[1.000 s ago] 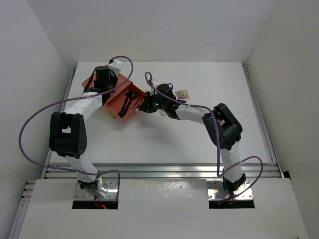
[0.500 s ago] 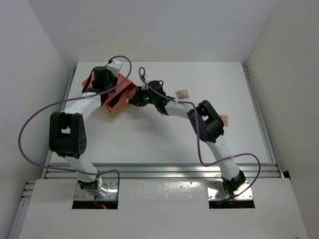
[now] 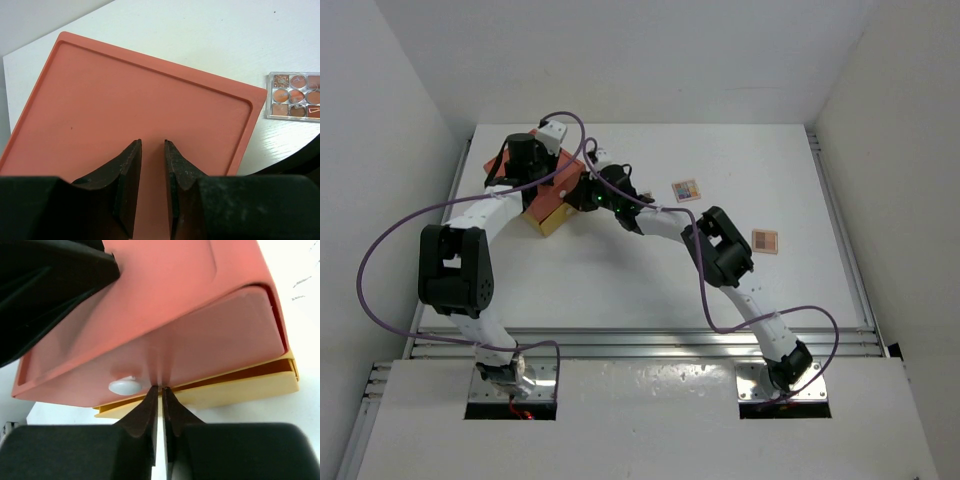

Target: Organize the makeup

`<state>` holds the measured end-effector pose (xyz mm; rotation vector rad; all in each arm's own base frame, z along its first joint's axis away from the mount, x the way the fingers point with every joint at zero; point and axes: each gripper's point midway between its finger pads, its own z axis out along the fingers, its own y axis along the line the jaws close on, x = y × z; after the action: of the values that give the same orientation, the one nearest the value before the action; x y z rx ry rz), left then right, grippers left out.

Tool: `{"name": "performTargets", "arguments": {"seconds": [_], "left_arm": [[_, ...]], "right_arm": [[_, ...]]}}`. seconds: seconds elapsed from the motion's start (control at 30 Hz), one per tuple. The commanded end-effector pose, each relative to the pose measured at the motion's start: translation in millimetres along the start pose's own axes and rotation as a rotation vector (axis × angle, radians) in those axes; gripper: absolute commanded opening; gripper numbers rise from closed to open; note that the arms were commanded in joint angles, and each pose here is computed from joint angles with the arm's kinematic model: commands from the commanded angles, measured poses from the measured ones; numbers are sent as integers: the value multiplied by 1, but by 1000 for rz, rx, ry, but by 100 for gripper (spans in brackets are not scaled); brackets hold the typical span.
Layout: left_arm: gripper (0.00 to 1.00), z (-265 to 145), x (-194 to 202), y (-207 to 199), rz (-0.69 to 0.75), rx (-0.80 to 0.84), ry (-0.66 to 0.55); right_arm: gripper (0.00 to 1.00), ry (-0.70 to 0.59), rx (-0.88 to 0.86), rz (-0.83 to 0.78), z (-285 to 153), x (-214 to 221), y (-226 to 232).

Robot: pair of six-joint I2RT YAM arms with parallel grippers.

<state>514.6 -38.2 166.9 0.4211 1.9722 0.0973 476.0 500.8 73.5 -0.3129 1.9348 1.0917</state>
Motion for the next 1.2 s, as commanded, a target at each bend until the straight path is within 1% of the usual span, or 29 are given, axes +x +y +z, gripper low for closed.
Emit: {"name": "performTargets", "arguments": {"seconds": [0.0,0.03,0.1,0.13,0.17,0.2,0.23,0.3,0.37,0.4,0.53,0.7,0.77,0.83,0.97,1.07,1.1,1.17], "left_arm": [[31,-8,76,-34,-47,128,239],[31,-7,72,-32,-46,125,230],[31,-7,72,-32,-46,125,230],[31,-7,72,-32,-46,125,230],[31,-7,72,-32,-46,125,230],[31,-7,72,-32,-46,125,230],[31,-7,72,-32,-46,125,230],[31,-6,70,-32,-45,123,221],[31,-6,70,-32,-45,123,221],[31,-6,70,-32,-45,123,221],[31,-6,72,-32,-45,123,221],[31,-4,68,-31,-44,117,202],[31,-6,64,-30,-43,114,194],[31,-6,64,-30,-43,114,194],[31,-6,64,-30,-43,114,194],[31,-6,64,-30,-43,114,194],[31,-6,64,-30,-43,114,194],[31,-6,64,-30,-43,114,194]], "right_arm": [[9,-86,-16,-35,4,-25,12],[16,-55,-25,-51,2,-14,11],[25,-25,-22,-84,-6,-8,10],[35,7,5,-84,-11,5,1],[38,39,23,-91,-16,20,-4],[40,36,26,-122,-20,15,0],[43,47,47,-154,-22,21,-5],[45,69,49,-189,-20,27,-6],[48,79,54,-195,-17,30,-8],[48,81,53,-195,-15,33,-9],[54,73,16,-217,-3,33,-4],[55,71,14,-233,5,38,-9],[55,50,12,-243,7,30,-7],[52,48,18,-249,10,30,-9],[50,30,23,-255,14,26,-10],[42,20,19,-276,15,22,-8],[38,20,18,-276,15,23,-9],[34,9,13,-284,15,19,-7]]}}
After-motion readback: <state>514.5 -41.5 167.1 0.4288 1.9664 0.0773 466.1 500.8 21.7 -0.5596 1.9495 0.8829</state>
